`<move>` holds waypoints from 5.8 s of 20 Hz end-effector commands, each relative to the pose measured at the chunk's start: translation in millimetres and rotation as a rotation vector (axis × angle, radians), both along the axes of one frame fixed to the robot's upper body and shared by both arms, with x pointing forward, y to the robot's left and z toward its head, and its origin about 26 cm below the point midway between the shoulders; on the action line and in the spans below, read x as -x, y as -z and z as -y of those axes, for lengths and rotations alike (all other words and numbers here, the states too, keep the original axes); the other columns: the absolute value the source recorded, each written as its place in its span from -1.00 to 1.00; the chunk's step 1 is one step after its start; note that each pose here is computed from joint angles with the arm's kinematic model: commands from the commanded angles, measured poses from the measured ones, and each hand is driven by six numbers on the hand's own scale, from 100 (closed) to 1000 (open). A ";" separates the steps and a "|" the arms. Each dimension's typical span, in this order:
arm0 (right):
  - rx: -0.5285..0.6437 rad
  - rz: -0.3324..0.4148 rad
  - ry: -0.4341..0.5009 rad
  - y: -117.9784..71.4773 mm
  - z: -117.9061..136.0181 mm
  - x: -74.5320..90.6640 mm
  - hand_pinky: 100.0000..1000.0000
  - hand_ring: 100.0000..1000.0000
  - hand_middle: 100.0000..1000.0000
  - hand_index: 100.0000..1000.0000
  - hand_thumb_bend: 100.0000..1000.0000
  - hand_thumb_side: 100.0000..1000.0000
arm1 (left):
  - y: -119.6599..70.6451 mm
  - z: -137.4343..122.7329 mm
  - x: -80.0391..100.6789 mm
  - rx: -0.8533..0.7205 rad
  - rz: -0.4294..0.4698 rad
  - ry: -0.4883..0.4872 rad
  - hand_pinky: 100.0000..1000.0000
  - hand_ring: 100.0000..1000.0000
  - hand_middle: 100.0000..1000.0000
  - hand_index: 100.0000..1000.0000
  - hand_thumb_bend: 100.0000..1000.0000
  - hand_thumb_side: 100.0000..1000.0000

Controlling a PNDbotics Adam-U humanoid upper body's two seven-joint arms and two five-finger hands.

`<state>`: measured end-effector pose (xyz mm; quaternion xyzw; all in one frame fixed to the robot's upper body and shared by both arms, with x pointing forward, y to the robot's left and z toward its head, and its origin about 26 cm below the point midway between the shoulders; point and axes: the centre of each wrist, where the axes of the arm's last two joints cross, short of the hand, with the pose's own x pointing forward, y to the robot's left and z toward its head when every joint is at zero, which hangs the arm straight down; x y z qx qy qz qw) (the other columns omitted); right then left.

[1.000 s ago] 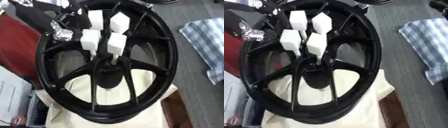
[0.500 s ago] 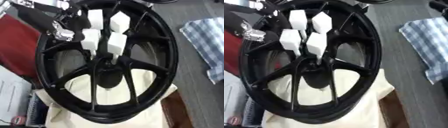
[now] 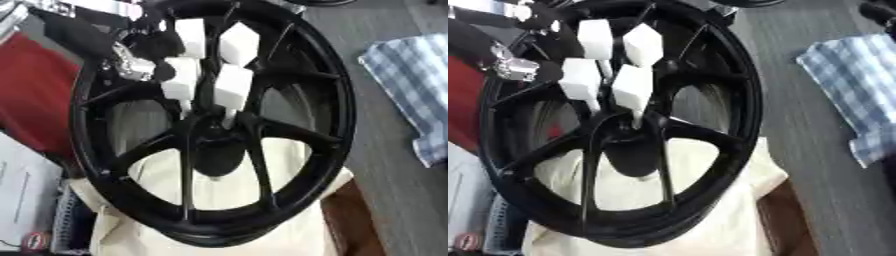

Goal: Pull the pin out of the wheel hub.

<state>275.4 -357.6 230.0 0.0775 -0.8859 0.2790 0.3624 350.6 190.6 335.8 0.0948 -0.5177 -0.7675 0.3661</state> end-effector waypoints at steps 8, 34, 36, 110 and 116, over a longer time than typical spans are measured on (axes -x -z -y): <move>0.016 0.010 -0.001 -7.2 -0.5 0.9 0.99 1.00 0.69 0.73 -1.00 0.12 | -0.8 4.9 -2.8 -0.051 0.049 -0.019 0.60 0.42 0.55 0.72 -0.37 0.35; 0.006 -0.006 0.007 -4.1 -1.1 0.9 1.00 1.00 0.69 0.72 -1.00 0.15 | -1.5 10.1 -6.3 -0.083 0.113 -0.036 0.47 0.26 0.38 0.63 -0.41 0.02; 0.004 -0.006 0.007 -4.0 -1.0 1.0 1.00 1.00 0.69 0.72 -1.00 0.14 | -2.3 10.3 -6.7 -0.084 0.120 -0.044 0.45 0.24 0.36 0.62 -0.42 0.00; -0.074 0.001 0.086 2.7 15.2 10.1 0.98 1.00 0.69 0.72 -1.00 0.10 | -36.5 -177.2 27.2 0.419 0.388 -0.769 -0.09 -0.46 -0.56 -0.39 -0.91 -0.92; -0.091 0.018 0.091 2.4 15.6 10.2 0.98 1.00 0.68 0.72 -1.00 0.10 | -8.8 -240.0 27.4 0.458 0.462 -0.975 0.04 -0.40 -0.52 -0.35 -1.00 -0.88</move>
